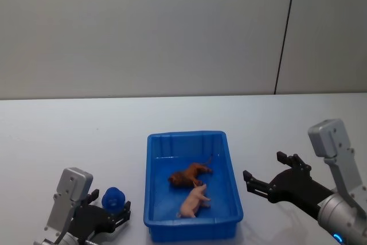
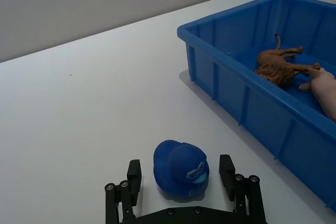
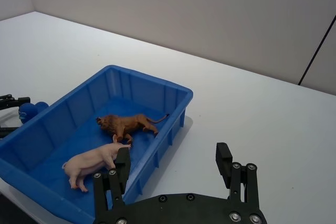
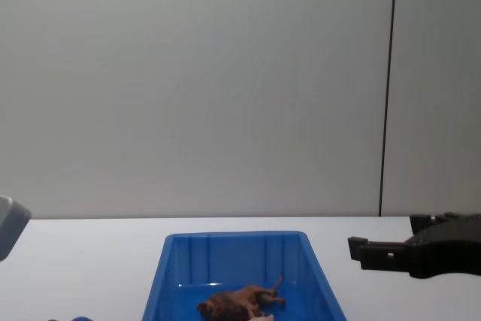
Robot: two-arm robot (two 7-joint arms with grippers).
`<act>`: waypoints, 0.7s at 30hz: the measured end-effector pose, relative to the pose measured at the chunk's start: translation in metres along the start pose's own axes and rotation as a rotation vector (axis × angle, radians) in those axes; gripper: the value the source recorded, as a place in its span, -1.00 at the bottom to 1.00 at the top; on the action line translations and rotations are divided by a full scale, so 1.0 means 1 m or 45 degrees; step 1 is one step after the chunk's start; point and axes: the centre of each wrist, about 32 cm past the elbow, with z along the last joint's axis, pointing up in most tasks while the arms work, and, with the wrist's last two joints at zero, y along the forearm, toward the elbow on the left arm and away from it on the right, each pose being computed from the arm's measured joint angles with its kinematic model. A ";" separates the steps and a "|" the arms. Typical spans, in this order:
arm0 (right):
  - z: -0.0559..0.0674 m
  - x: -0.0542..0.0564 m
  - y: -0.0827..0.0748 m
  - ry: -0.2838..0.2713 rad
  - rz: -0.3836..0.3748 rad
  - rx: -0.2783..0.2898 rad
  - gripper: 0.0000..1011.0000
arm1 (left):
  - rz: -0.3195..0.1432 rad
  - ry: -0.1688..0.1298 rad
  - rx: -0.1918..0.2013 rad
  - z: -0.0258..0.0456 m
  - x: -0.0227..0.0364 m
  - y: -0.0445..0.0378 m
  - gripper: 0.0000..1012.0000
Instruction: Pick up the two dolls from the table and place them into the box.
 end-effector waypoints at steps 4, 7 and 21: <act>0.000 0.000 0.000 0.000 0.000 0.000 0.98 | -0.005 -0.001 -0.002 -0.0012 0.0004 -0.0016 0.75; 0.000 0.000 0.000 0.000 0.000 0.000 0.98 | -0.010 -0.003 -0.002 -0.0023 0.0006 -0.0030 0.58; 0.000 0.000 0.000 0.000 0.000 0.000 0.98 | -0.019 -0.019 -0.020 -0.0003 0.0011 -0.0065 0.01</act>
